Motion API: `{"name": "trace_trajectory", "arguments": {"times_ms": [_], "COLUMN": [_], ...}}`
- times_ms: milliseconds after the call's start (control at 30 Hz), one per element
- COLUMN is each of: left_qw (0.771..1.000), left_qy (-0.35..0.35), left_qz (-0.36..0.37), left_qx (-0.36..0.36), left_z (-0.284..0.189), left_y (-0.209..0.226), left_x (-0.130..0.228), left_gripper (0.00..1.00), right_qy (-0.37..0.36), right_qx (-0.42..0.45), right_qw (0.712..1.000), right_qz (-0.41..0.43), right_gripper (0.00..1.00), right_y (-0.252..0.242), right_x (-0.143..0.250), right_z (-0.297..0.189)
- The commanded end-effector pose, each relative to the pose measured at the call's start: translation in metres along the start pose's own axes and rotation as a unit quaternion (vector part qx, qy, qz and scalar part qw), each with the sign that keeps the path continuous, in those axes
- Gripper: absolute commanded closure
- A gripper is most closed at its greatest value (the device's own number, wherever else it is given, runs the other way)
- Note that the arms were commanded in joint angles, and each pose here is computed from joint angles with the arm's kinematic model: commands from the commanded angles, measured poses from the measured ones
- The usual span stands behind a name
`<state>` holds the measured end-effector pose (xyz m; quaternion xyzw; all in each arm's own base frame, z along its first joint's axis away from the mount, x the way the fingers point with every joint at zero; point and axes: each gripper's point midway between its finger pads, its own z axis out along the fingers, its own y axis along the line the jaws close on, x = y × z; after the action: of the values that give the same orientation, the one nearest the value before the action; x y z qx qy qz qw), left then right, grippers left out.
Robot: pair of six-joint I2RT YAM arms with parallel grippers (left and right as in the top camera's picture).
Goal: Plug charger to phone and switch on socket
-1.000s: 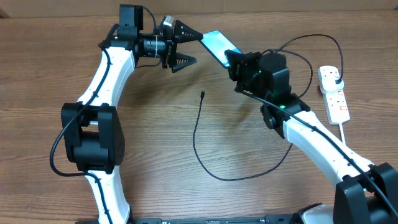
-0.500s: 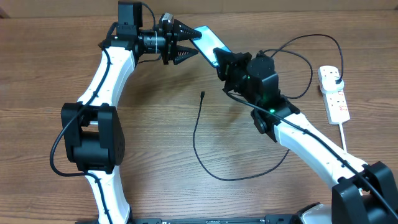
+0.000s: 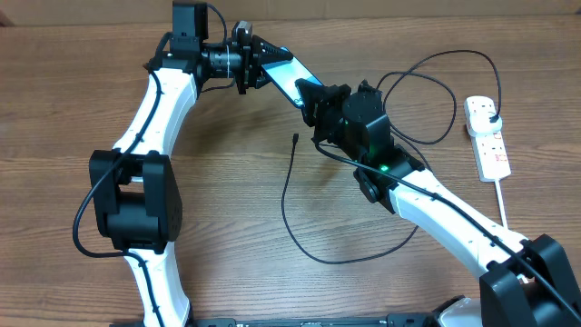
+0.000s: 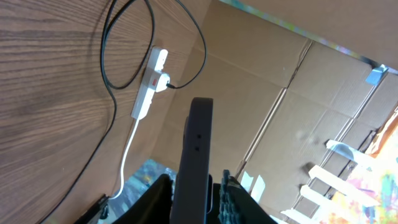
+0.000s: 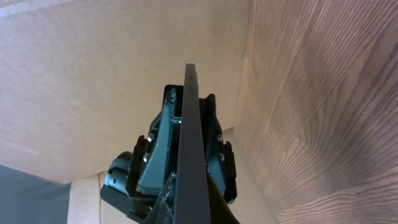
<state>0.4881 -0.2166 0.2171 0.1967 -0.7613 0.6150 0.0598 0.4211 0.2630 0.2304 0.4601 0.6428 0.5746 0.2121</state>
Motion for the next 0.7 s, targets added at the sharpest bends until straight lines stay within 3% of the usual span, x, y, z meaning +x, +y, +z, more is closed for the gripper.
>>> {"name": "trace_trajectory", "arguments": {"times_ms": [0,267,400,533,667], "left_qw": [1.0,1.0,1.0,1.0,1.0], "left_qy": [-0.003,-0.004,-0.005,-0.01,-0.016], "left_qz": [0.014,0.014,0.012,0.001,0.001], "left_qx": [0.002,0.002,0.002,0.0,-0.002], "left_z": [0.0012,0.0012,0.0012,0.0012,0.0012], "left_y": [-0.0107,-0.0105,-0.0104,-0.0098,-0.0091], "left_x": [0.003,0.0026,0.0024,0.0008,-0.0014], "left_gripper": [0.77,0.85,0.95,0.96,0.96], "right_qy": [-0.003,-0.005,-0.004,-0.004,-0.004], "right_qx": [-0.031,-0.027,-0.027,-0.027,-0.027], "right_qw": [0.999,1.0,1.0,1.0,1.0], "right_qz": [0.0,0.0,0.0,0.0,0.0], "right_gripper": [0.96,0.96,0.96,0.96,0.85], "right_y": [0.0273,0.025,0.0249,0.0252,0.025], "right_x": [0.005,0.0041,0.0044,0.0042,0.0042], "right_z": [-0.0015,-0.0014,-0.0014,-0.0014,-0.0014]}}
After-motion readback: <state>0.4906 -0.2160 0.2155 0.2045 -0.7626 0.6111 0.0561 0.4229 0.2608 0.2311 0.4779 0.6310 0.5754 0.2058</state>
